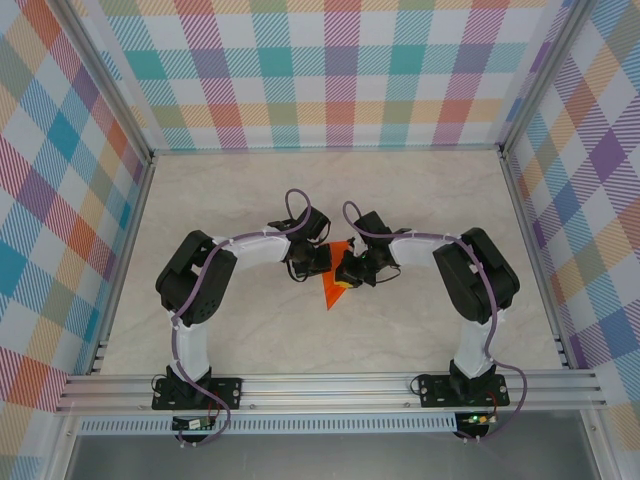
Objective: Fold a paper plane with a square sheet of paper (pick it up from the middle)
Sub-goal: Third fold the triangle at the center of the table.
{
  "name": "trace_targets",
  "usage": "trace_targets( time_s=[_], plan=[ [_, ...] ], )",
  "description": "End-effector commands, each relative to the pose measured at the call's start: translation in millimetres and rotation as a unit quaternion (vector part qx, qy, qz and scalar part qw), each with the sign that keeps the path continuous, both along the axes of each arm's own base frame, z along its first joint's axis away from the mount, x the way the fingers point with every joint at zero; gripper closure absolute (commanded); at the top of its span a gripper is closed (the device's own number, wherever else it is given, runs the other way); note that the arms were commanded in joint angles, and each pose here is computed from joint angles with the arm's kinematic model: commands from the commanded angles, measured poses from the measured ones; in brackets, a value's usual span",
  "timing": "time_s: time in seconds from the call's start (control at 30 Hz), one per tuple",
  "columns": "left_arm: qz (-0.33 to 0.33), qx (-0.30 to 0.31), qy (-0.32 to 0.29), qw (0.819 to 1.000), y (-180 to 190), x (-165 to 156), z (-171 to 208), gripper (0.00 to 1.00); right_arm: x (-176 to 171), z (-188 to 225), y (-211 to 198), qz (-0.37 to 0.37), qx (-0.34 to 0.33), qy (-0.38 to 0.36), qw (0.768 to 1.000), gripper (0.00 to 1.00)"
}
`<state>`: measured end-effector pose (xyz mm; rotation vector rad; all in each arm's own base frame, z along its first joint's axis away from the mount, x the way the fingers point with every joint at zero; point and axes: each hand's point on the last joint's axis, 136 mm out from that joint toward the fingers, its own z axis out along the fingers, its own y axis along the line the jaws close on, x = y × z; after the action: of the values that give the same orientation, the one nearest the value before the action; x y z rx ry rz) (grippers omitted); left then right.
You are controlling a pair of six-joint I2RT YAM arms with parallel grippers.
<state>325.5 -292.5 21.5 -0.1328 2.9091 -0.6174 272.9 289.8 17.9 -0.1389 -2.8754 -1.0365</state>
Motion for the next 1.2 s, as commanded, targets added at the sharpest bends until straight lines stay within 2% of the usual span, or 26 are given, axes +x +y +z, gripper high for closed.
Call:
trace_targets(
  time_s=[0.0,0.33,0.47,0.8,0.93,1.03,1.17],
  plan=[
    [-0.007,0.008,0.019,1.0,5.8,-7.8,-0.6,0.94,-0.8,-5.2,2.7,0.012,-0.005,0.001,1.0,0.95],
    [-0.007,0.007,0.016,1.0,6.4,-7.8,3.2,0.94,-2.3,-10.0,1.8,0.013,-0.01,0.006,1.0,0.91],
    [0.013,0.02,-0.001,1.0,17.7,-1.6,12.8,0.94,-3.5,-12.9,0.3,0.012,-0.016,0.01,1.0,0.8],
    [0.112,0.051,-0.005,0.992,88.2,7.4,21.6,0.94,-5.1,-17.1,-1.2,0.012,-0.024,0.014,1.0,0.58],
    [0.109,0.033,-0.012,0.993,89.8,5.2,30.3,0.94,-5.0,-16.9,-1.7,0.013,-0.024,0.011,1.0,0.53],
    [0.096,-0.004,-0.011,0.995,78.6,1.6,34.4,0.94,-5.8,-17.7,-3.1,0.014,-0.028,0.01,0.999,0.52],
    [0.071,-0.064,-0.007,0.995,57.6,-4.0,39.8,0.94,-7.8,-20.2,-6.1,0.016,-0.036,0.011,0.999,0.59]
  ],
)
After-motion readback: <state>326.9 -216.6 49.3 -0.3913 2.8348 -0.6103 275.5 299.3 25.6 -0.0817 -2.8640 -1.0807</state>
